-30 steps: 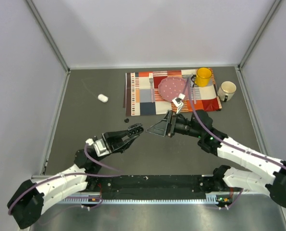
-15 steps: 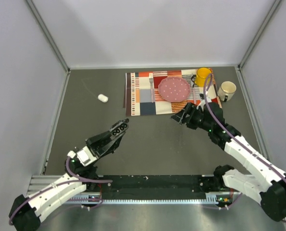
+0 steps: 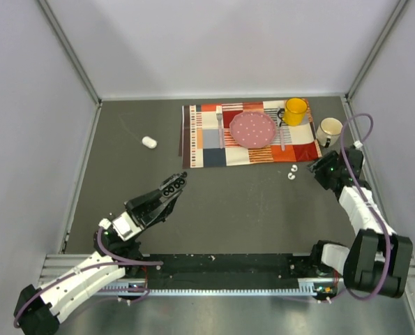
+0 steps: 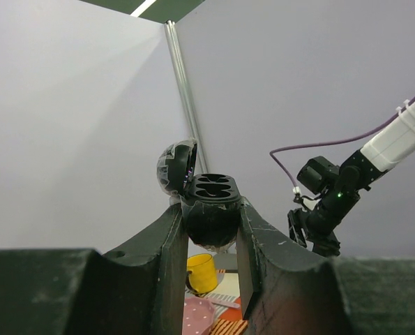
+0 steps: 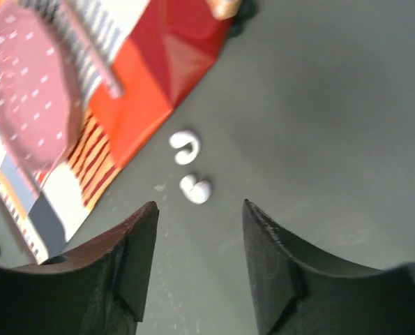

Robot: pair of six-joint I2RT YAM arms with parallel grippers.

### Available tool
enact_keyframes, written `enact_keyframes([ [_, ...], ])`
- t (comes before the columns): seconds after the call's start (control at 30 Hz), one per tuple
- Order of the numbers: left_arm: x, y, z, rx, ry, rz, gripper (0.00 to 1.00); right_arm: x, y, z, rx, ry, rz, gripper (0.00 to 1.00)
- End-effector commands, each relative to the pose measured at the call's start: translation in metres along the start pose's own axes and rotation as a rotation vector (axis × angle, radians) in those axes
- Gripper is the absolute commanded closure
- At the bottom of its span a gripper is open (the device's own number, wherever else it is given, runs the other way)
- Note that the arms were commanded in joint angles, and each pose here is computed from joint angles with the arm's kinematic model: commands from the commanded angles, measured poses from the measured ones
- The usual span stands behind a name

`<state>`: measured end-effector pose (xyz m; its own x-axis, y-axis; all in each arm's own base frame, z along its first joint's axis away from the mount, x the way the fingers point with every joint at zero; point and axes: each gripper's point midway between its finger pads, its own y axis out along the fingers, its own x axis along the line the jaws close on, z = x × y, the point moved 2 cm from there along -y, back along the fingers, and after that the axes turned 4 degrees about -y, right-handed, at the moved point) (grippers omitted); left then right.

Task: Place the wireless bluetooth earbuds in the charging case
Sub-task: Pick up the earbud from the center of the board.

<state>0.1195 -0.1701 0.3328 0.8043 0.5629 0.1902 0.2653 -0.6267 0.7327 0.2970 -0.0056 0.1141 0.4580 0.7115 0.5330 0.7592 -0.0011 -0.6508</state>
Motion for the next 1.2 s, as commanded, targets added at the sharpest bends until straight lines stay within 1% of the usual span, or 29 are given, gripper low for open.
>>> enact_keyframes([
  [0.0, -0.003, -0.019, 0.024, 0.058, 0.002, -0.006, 1.0, -0.019, 0.024, -0.032, -0.083, 0.008, 0.084, 0.51],
  [0.07, -0.003, -0.019, 0.024, 0.057, 0.004, -0.006, 1.0, -0.022, 0.032, -0.039, -0.098, 0.013, 0.1, 0.53],
  [0.13, -0.003, -0.019, 0.023, 0.054, 0.005, -0.006, 1.0, -0.03, 0.042, -0.046, -0.124, 0.016, 0.143, 0.54],
  [0.2, -0.003, -0.018, 0.021, 0.05, 0.008, -0.006, 1.0, -0.042, 0.047, -0.056, -0.165, 0.012, 0.213, 0.57],
  [0.23, -0.003, -0.018, 0.02, 0.047, 0.01, -0.004, 1.0, -0.047, 0.052, -0.055, -0.155, 0.01, 0.229, 0.58],
  [0.3, -0.002, -0.017, 0.019, 0.045, 0.016, -0.006, 1.0, -0.049, 0.057, -0.061, -0.174, 0.005, 0.234, 0.59],
  [0.4, -0.001, -0.017, 0.02, 0.052, 0.019, -0.01, 1.0, -0.05, 0.066, -0.073, -0.205, 0.011, 0.246, 0.65],
  [0.5, -0.001, -0.017, 0.021, 0.057, 0.02, -0.013, 1.0, -0.049, 0.074, -0.085, -0.237, 0.03, 0.231, 0.65],
  [0.63, 0.0, -0.017, 0.023, 0.063, 0.023, -0.018, 1.0, -0.043, 0.092, -0.096, -0.227, 0.037, 0.19, 0.64],
  [0.77, 0.001, -0.017, 0.025, 0.072, 0.021, -0.02, 1.0, -0.037, 0.107, -0.097, -0.199, 0.028, 0.149, 0.64],
  [0.93, 0.001, -0.016, 0.028, 0.082, 0.019, -0.019, 1.0, -0.04, 0.115, -0.095, -0.18, 0.034, 0.153, 0.64],
  [0.97, 0.001, -0.017, 0.029, 0.087, 0.016, -0.019, 1.0, -0.035, 0.117, -0.093, -0.162, 0.032, 0.125, 0.64],
  [1.17, 0.001, -0.017, 0.03, 0.093, 0.014, -0.024, 1.0, -0.034, 0.125, -0.087, -0.124, 0.028, 0.102, 0.64],
])
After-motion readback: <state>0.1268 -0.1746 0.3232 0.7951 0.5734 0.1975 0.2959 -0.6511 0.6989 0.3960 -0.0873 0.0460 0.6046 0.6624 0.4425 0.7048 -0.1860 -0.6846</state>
